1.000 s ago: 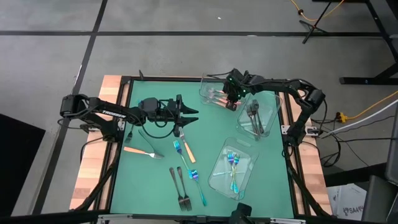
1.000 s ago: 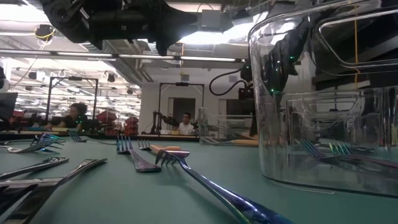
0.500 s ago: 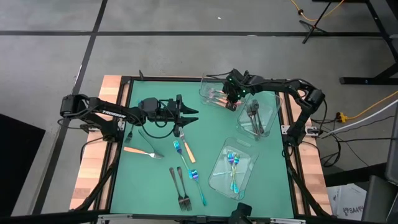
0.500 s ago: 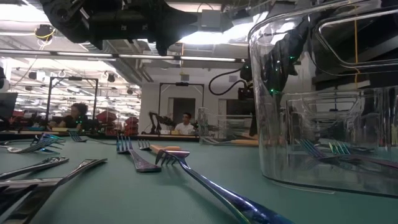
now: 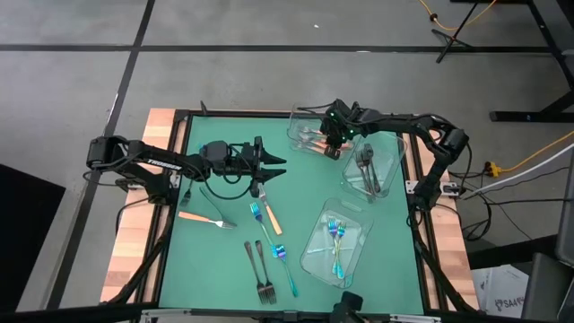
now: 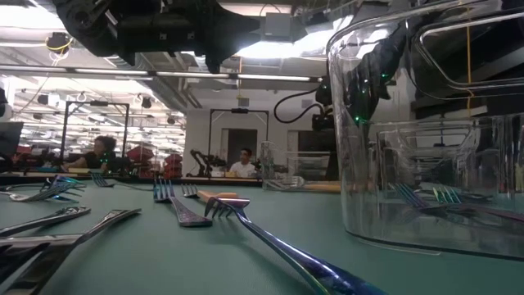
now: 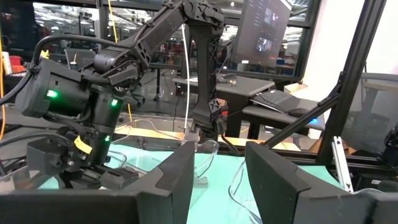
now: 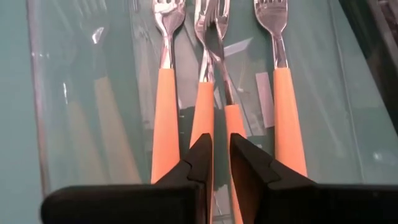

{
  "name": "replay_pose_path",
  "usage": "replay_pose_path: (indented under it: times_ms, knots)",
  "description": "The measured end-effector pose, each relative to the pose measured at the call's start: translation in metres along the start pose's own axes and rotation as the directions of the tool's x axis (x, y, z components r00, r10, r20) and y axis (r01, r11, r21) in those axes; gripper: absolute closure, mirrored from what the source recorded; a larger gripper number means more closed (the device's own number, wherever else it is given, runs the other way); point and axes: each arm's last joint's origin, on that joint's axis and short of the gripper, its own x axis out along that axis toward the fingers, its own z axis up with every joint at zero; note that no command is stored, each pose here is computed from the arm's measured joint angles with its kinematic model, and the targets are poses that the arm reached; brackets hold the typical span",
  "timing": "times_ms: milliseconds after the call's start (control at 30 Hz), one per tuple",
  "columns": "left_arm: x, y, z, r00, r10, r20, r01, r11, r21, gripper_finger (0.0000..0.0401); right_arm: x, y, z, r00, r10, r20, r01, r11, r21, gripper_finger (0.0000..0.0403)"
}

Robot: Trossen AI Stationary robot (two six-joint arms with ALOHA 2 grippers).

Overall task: Sort silverware by color (type)
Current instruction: Put the orange fork into the top transparent bin, then put the blue fork into the bottom transparent bin

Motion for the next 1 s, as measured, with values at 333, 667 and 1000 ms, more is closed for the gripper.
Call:
replay_pose_path:
  times_ms: [333,667,1000]
  knots:
    - [0.000,0.000,0.000,1.000,0.000,0.000,0.000,1.000,-0.009,0.0264,-0.005,0.000,0.001,1.000,-0.027,0.001,0.027,1.000,-0.001,0.0356]
    - [-0.001,0.011,-0.002,0.999,0.038,-0.032,-0.042,0.987,-0.153,0.0264,-0.046,0.002,0.009,0.991,-0.084,0.109,0.086,0.996,-0.010,0.0356]
    - [-0.008,0.045,0.000,0.993,0.111,-0.049,-0.121,0.925,-0.360,0.0264,-0.091,0.008,0.010,0.972,-0.109,0.206,0.115,0.993,-0.015,0.0356]
